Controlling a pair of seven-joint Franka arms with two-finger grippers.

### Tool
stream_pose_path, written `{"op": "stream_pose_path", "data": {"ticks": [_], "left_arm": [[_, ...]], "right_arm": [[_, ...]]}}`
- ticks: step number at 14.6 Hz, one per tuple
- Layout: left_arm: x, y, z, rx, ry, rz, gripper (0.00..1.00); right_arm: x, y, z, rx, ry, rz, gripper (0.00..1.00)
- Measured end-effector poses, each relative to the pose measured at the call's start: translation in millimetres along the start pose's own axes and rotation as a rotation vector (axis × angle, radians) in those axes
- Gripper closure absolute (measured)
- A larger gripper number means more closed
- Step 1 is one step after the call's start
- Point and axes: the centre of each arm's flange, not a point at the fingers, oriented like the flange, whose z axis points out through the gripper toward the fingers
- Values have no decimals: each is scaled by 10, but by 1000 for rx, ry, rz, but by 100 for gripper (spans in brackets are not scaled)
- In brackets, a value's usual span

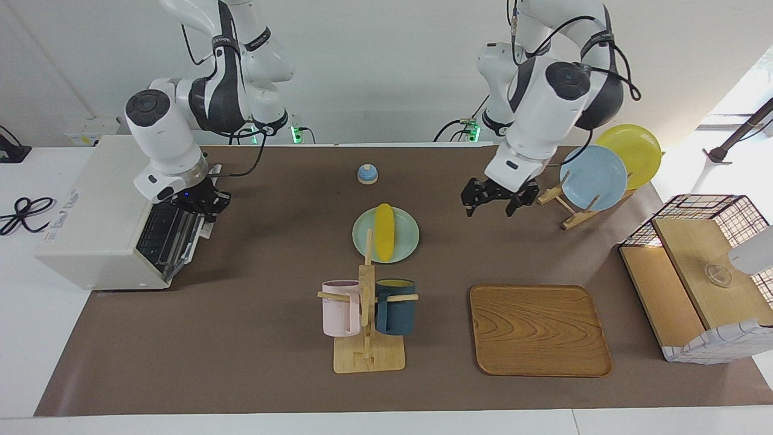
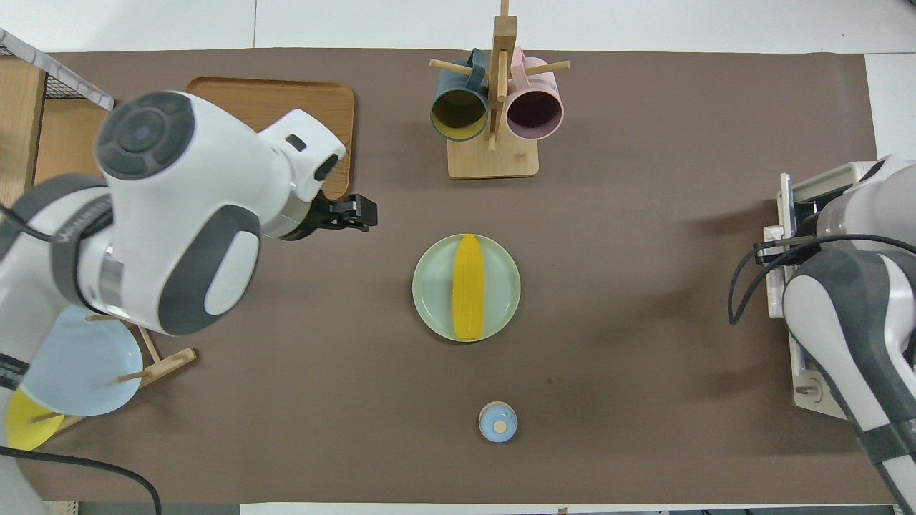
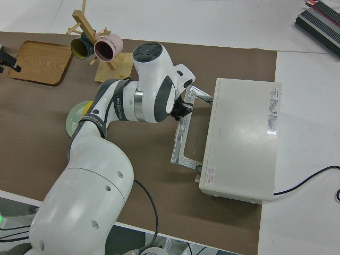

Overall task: Put corn in oven
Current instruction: 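Open the left gripper and withdraw while the right gripper reaches the oven door, then pull the toaster oven door open with the right gripper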

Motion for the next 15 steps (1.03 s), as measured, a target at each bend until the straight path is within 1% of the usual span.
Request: {"op": "stream_pose_path", "data": {"ticks": [3, 4, 5, 7, 9, 12, 14, 15], "left_arm": [[34, -764, -277, 24, -16, 58, 0], [14, -987, -366, 25, -23, 68, 0], [-58, -1258, -502, 26, -40, 79, 0], [-186, -1286, -595, 42, -80, 94, 0], [-274, -1263, -674, 53, -96, 101, 0], [-307, -1264, -718, 63, -95, 104, 0], [-307, -1268, -718, 82, -95, 109, 0], [-308, -1251, -716, 85, -95, 112, 0]], "right_arm": [[25, -141, 278, 24, 11, -3, 99], [15, -198, 384, 26, 24, 0, 99], [-6, -274, 582, 30, 47, 0, 99], [-1, -308, 729, 34, 52, 2, 99], [4, -325, 851, 38, 55, 3, 99], [21, -348, 1037, 43, 56, 23, 99], [54, -442, 1021, 43, 65, 57, 99], [91, -610, 957, 45, 78, 74, 99]]}}
